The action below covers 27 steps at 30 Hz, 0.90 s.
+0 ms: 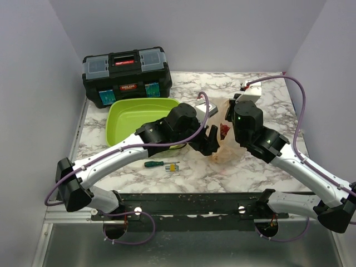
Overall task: Take the fake fruits out of the plastic bag
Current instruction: Adjust the plastic bag at the center of the board.
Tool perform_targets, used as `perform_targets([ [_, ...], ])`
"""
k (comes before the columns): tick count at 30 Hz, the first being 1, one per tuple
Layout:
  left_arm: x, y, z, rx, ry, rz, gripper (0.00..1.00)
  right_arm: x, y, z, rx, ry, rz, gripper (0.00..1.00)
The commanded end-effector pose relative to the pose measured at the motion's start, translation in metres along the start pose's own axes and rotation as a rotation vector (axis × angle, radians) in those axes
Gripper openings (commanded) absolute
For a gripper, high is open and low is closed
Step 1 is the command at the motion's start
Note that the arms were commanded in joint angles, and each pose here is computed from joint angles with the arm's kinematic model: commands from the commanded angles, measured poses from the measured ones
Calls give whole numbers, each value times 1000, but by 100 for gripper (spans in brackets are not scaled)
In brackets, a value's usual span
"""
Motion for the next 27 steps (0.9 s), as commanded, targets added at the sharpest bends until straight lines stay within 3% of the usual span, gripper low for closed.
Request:
perform_targets([
  [1,10,7,-3,-8,61,30,63,0,-15,6,16,17,-46,1],
  [5,3,4,2,31,23,45,31,5,-16,6,-10,44,-64,1],
  [8,-7,-2,13,26,-32,54,0,9,-20,10,-36,61,-83,1],
  [16,-36,-14,45,-109,-164,57,0,20,-58,17,-128,-101,-209,1],
  [21,-56,-31,54,-118,-183,47,0,45,-89,14,-228,-70,-275,1],
  [27,-65,-28,64,-25,-239,-49,0,66,-67,19,-354,-95,-173,1],
])
Point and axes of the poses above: each gripper's point midway between its finger pads, its own x axis out along the fingers, its own z axis along the line the jaws close on, y = z × x, the point moved 8 cm from there along -x, back along the fingers, and after that the axes turned 15 degrees about x, right-handed, at the moved point
